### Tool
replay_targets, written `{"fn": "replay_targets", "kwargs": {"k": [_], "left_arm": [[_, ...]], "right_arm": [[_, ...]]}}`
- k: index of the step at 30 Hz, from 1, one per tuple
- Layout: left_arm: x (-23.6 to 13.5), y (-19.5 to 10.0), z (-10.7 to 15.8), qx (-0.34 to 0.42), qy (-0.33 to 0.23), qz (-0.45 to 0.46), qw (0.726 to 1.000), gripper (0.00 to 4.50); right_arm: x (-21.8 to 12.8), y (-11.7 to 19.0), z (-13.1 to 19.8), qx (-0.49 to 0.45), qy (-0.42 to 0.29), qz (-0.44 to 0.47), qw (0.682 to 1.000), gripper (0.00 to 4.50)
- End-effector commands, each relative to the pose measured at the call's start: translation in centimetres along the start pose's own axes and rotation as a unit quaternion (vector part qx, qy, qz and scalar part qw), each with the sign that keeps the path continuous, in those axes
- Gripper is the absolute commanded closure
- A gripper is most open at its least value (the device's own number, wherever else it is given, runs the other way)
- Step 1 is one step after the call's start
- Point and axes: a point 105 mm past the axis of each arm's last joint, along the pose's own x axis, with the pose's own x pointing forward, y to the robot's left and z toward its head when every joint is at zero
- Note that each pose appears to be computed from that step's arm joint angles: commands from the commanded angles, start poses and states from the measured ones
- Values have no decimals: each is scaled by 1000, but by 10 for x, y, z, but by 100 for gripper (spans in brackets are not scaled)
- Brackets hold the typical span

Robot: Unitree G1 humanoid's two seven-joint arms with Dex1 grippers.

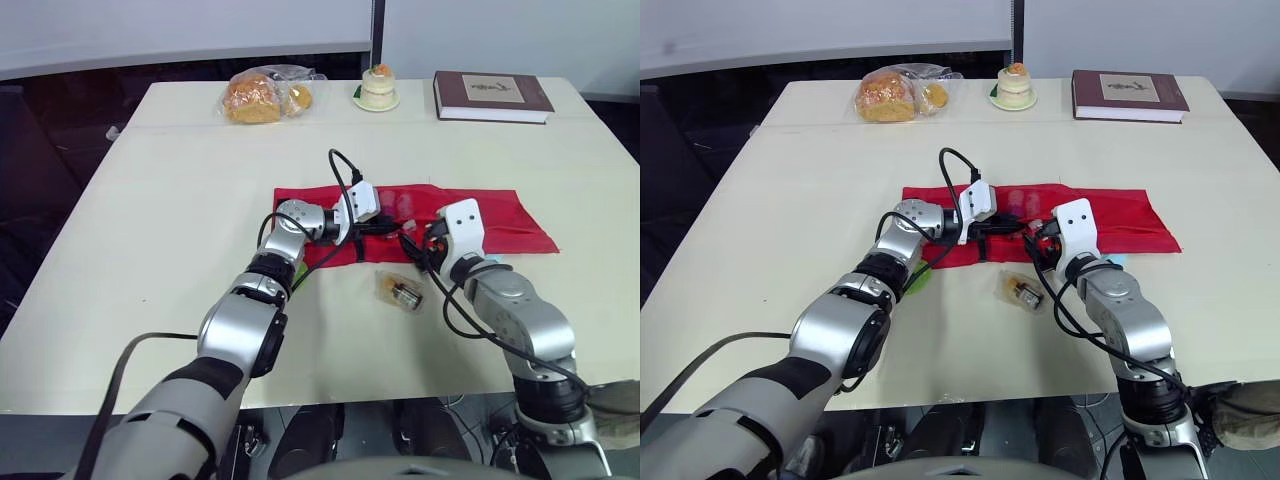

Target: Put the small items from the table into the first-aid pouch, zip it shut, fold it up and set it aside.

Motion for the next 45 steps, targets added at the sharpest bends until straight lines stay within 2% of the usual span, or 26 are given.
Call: {"fn": "replay_targets", "kwargs": {"k": [1, 9, 11, 15, 22, 30, 45], "left_arm": [[-3, 6, 7, 15, -8, 11, 1000, 450], [-10, 13, -4, 4, 14, 39, 999, 450], [-12, 15, -4, 1, 13, 47, 999, 450], [-14, 18, -5, -5, 15, 57, 998, 450], [-20, 22, -13, -18, 24, 84, 996, 450], [-21, 29, -12, -27, 19, 112, 993, 450], [-38, 50, -13, -31, 28, 185, 982, 450]], "right_arm": [[-22, 4, 22, -25, -52, 36, 998, 60], [-77, -10, 20, -78, -98, 75, 989, 60], [-100, -21, 20, -71, -106, 99, 987, 6], [-142, -39, 31, -72, -116, 145, 980, 3], [-196, -57, 48, -123, -49, 207, 969, 3], [-212, -50, 62, -143, -18, 244, 959, 3], [-187, -29, 53, -144, -45, 252, 956, 3]]}}
